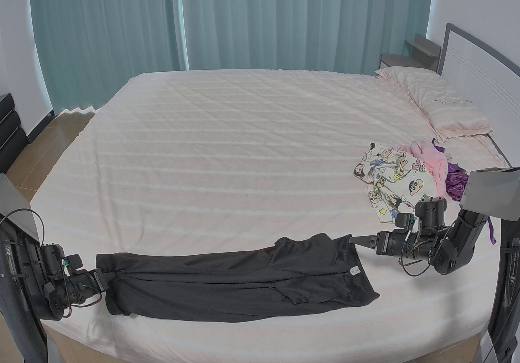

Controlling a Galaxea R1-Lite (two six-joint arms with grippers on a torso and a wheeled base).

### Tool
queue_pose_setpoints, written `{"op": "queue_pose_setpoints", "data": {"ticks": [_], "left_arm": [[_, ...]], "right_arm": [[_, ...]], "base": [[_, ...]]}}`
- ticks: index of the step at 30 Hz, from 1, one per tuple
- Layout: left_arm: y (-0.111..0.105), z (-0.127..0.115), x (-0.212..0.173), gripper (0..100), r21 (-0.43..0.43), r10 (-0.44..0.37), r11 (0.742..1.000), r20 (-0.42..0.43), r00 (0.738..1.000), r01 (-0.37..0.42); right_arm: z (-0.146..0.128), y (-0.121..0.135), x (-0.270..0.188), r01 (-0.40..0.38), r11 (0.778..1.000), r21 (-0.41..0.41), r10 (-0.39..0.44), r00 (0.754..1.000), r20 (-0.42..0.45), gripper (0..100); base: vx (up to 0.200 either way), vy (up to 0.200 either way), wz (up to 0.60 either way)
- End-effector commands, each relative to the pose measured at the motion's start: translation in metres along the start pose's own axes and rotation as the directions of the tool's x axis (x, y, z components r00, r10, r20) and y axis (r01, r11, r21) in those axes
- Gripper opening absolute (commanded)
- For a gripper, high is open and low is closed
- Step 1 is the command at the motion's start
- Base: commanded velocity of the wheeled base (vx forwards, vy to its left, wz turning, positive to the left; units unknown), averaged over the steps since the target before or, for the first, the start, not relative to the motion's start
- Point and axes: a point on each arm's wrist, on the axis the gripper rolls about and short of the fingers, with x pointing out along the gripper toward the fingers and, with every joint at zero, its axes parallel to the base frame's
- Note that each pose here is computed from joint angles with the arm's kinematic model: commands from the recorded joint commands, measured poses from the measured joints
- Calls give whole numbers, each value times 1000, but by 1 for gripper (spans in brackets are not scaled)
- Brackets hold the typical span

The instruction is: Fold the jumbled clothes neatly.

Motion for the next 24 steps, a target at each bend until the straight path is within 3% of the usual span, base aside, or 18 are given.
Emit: {"op": "queue_pose_setpoints", "data": {"ticks": [1,8,20,21,24], "left_arm": [[9,15,-8,0,-6,13,1000,74,997,-13],[21,23,-18,0,-80,0,997,31,1000,3],[13,8,-1,0,-81,-38,996,-61,997,33],[13,7,0,100,-79,-41,996,-65,997,36],[9,5,2,100,-74,-51,996,-79,996,45]], "right_arm": [[0,0,0,0,1000,0,0,1000,-1,100],[-1,0,1,0,1000,0,0,1000,-3,100],[-1,0,1,-1,1000,-2,1,1000,-3,100],[-1,1,1,-2,1000,-3,2,1000,-5,100],[-2,1,2,-2,1000,-4,2,1000,-7,100]], "base": [[0,0,0],[0,0,0],[0,0,0],[0,0,0],[0,0,0]]}}
